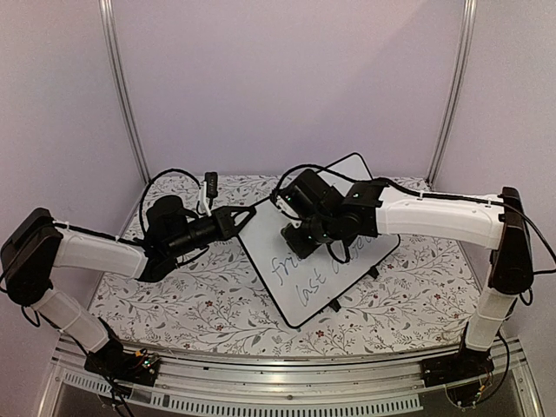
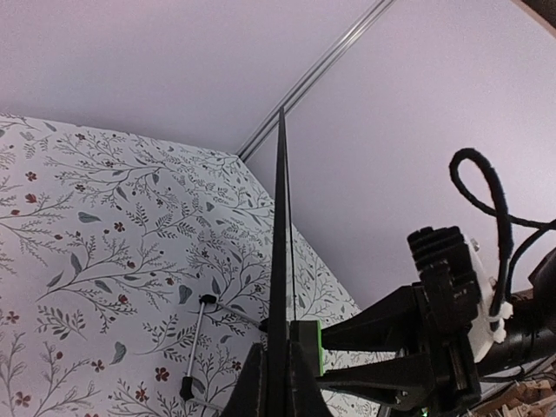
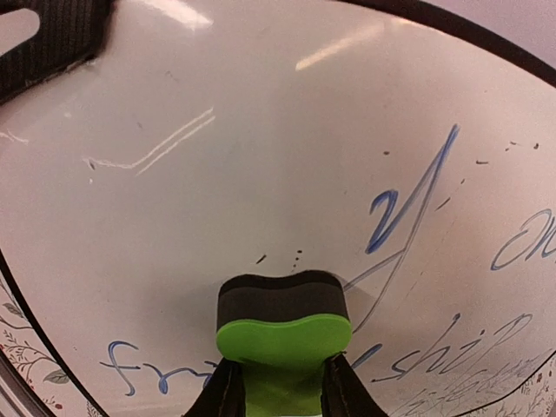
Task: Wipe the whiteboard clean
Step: Place the whiteboard eraser at the center of the board.
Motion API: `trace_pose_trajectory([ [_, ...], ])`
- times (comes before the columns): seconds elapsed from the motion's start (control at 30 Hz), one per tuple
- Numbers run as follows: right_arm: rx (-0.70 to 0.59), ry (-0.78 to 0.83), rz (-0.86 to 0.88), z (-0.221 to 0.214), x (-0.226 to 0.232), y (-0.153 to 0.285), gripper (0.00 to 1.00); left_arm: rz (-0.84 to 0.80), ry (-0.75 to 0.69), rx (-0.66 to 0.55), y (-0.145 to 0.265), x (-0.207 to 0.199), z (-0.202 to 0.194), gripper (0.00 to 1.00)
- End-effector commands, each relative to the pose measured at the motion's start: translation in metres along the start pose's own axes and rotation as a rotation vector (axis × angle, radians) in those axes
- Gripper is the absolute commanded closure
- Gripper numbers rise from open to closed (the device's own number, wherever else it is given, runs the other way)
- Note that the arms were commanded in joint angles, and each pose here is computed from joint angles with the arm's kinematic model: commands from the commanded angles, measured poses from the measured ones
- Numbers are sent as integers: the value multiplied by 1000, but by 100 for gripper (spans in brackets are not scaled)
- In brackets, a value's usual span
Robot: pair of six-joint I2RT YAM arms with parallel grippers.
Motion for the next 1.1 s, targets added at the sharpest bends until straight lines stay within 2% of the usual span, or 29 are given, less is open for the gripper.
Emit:
trace_pose_trajectory([
  [0.0, 167, 48, -9, -41, 10, -18, 72, -102, -76, 80, -3, -14, -17, 100],
  [0.17, 139, 42, -43, -31, 5, -13, 72, -103, -76, 81, -3, -14, -17, 100],
  [0.47, 55, 17, -104, 13, -21, -14, 72, -105, -75, 81, -3, -14, -17, 100],
  [0.77, 18, 7, -94, 27, -31, -7, 72, -94, -70, 80, -4, -12, -18, 99],
  [0.87, -13, -13, -49, 25, -29, 2, 72, -77, -68, 75, -3, -9, -17, 86],
  [1.07, -91, -40, 31, 14, -34, 45, 71, -76, -80, 64, -1, -11, -14, 70],
])
Point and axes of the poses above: each gripper's point midway between its finger pads, its own y axis back along the fingers, its own x axis along the line the jaws close on, z = x × y, the point moved 6 cm from there along y, back along the fingers, and after that the axes turned 6 degrees about y, right-handed, at the moved point
